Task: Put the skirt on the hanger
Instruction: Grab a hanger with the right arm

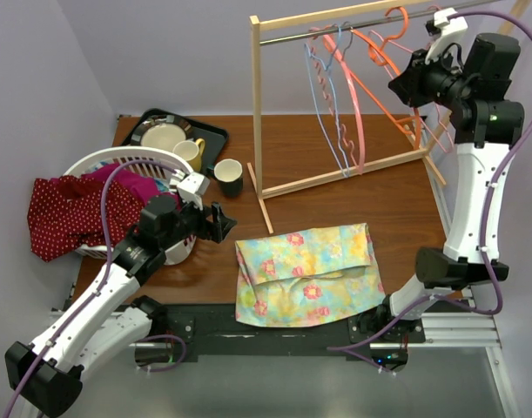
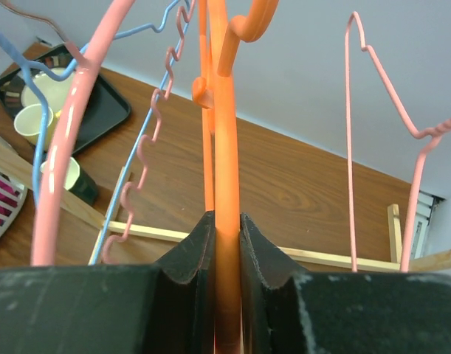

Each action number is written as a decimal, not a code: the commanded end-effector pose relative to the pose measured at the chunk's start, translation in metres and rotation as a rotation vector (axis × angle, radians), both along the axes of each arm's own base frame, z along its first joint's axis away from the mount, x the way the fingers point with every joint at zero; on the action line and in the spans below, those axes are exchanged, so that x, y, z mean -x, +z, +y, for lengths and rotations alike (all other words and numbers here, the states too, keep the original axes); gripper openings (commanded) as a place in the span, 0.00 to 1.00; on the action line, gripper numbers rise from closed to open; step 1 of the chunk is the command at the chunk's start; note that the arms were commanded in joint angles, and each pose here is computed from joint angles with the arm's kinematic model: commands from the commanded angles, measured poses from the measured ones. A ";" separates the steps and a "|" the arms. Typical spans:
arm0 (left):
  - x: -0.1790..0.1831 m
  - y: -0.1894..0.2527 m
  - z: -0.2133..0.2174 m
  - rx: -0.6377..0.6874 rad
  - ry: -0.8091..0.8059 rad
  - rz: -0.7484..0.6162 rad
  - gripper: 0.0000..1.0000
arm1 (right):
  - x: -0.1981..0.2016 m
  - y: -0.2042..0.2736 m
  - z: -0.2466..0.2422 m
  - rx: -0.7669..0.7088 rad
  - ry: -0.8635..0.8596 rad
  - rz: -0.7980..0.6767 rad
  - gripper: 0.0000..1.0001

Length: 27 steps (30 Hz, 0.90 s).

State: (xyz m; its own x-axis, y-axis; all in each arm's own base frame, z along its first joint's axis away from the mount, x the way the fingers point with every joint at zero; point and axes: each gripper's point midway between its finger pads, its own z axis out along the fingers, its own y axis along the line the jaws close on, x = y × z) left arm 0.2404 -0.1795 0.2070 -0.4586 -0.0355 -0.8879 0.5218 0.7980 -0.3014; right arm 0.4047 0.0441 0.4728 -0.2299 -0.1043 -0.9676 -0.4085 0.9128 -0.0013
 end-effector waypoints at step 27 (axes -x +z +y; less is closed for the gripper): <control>-0.006 0.014 0.000 0.014 -0.008 -0.067 0.91 | 0.112 -0.005 -0.041 0.189 -0.207 -0.109 0.00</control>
